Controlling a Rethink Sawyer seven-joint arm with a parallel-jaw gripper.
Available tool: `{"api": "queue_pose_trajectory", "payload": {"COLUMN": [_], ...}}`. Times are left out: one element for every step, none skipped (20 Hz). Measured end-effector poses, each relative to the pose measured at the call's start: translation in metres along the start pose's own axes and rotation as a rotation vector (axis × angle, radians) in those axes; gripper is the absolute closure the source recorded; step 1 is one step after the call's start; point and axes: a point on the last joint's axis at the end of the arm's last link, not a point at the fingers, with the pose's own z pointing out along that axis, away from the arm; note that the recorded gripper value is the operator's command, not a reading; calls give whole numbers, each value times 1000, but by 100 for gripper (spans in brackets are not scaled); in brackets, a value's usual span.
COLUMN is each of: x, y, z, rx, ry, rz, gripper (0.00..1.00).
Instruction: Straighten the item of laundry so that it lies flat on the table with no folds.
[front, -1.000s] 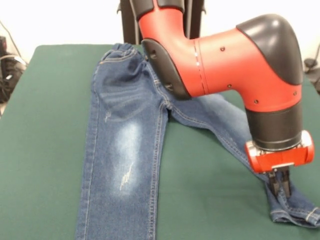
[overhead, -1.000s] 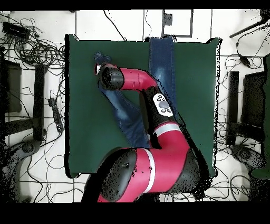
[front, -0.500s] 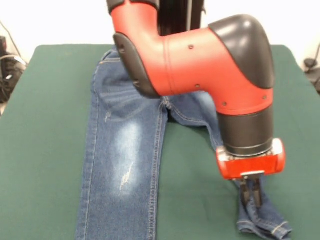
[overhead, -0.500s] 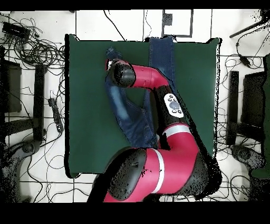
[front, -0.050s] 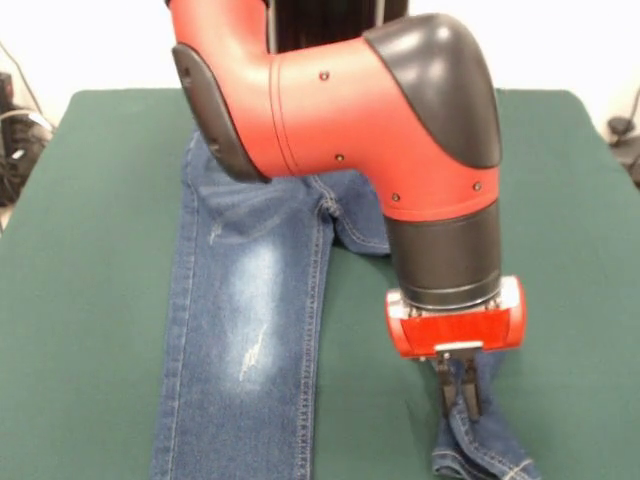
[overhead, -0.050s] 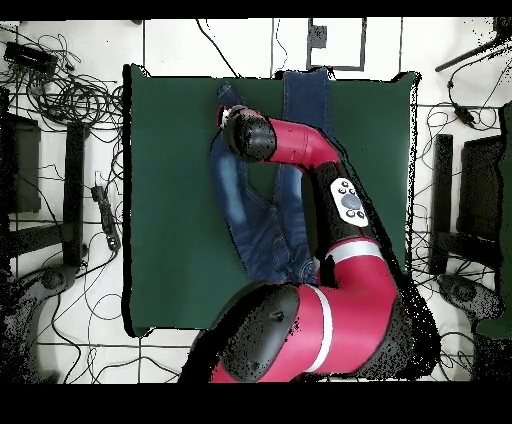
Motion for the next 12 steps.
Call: {"api": "queue_pose_trajectory", "payload": {"x": [-1, -1, -2, -1, -1, -1, -1, 0, 1, 2, 3, 4], "y": [2, 5, 8, 10, 11, 14, 15, 19, 22, 24, 27, 29], "z": [-3, -5, -8, -10, -11, -13, -14, -17, -19, -21, -23, -25], "rx": [-3, -9, -14, -18, -23, -31, -35, -44, -52, -58, -65, -69], "ry": [1, 3, 6, 8, 11, 16, 19, 25, 31, 37, 42, 45], "rz": [3, 11, 18, 24, 30, 43, 49, 62, 73, 79, 85, 88], "gripper": [100, 100, 100, 100, 100, 100, 100, 100, 100, 100, 100, 100]}}
